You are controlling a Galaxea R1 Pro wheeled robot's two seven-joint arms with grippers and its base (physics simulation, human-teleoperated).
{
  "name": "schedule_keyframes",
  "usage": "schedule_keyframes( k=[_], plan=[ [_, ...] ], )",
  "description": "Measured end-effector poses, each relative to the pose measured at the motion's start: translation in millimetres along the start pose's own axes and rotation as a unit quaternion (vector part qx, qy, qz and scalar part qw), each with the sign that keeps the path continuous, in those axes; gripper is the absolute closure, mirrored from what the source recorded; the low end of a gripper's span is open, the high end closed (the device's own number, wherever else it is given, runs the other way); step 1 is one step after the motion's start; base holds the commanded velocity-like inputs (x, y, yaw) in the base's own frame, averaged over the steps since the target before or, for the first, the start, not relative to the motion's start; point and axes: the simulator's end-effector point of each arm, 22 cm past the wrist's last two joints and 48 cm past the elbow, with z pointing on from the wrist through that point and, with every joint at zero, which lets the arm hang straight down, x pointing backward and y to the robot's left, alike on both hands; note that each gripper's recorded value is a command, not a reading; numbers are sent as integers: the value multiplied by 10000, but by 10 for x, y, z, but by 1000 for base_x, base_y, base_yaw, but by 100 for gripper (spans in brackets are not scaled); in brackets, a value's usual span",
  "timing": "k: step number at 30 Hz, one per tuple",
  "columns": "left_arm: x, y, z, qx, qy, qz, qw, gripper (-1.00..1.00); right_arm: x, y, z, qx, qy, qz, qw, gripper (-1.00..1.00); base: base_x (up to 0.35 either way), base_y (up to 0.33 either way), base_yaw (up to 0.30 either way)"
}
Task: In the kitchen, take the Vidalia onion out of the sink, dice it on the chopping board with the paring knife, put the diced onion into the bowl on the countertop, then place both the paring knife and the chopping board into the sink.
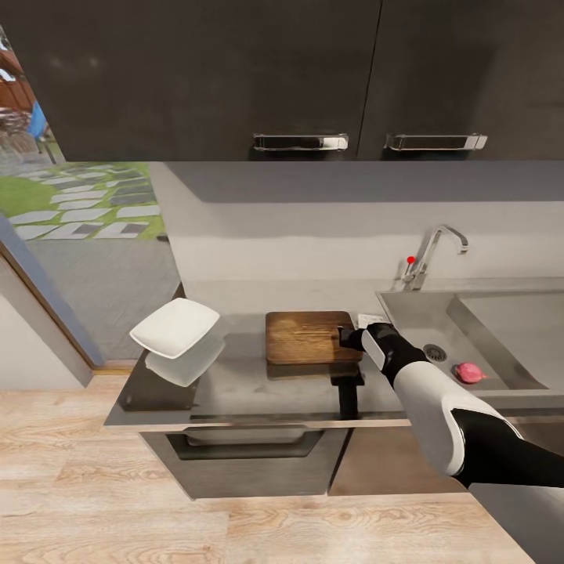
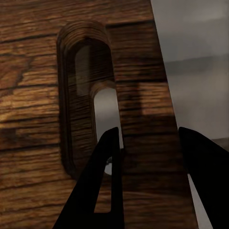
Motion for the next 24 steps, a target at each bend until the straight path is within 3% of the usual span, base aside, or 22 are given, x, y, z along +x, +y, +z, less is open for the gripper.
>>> schedule_keyframes(
  k=[24],
  plan=[
    [1, -11, 0, 6, 1, -5, 10000, -100, 28, -9, 7, -1, 34, 4, 10000, 100, 0, 0, 0]
  ],
)
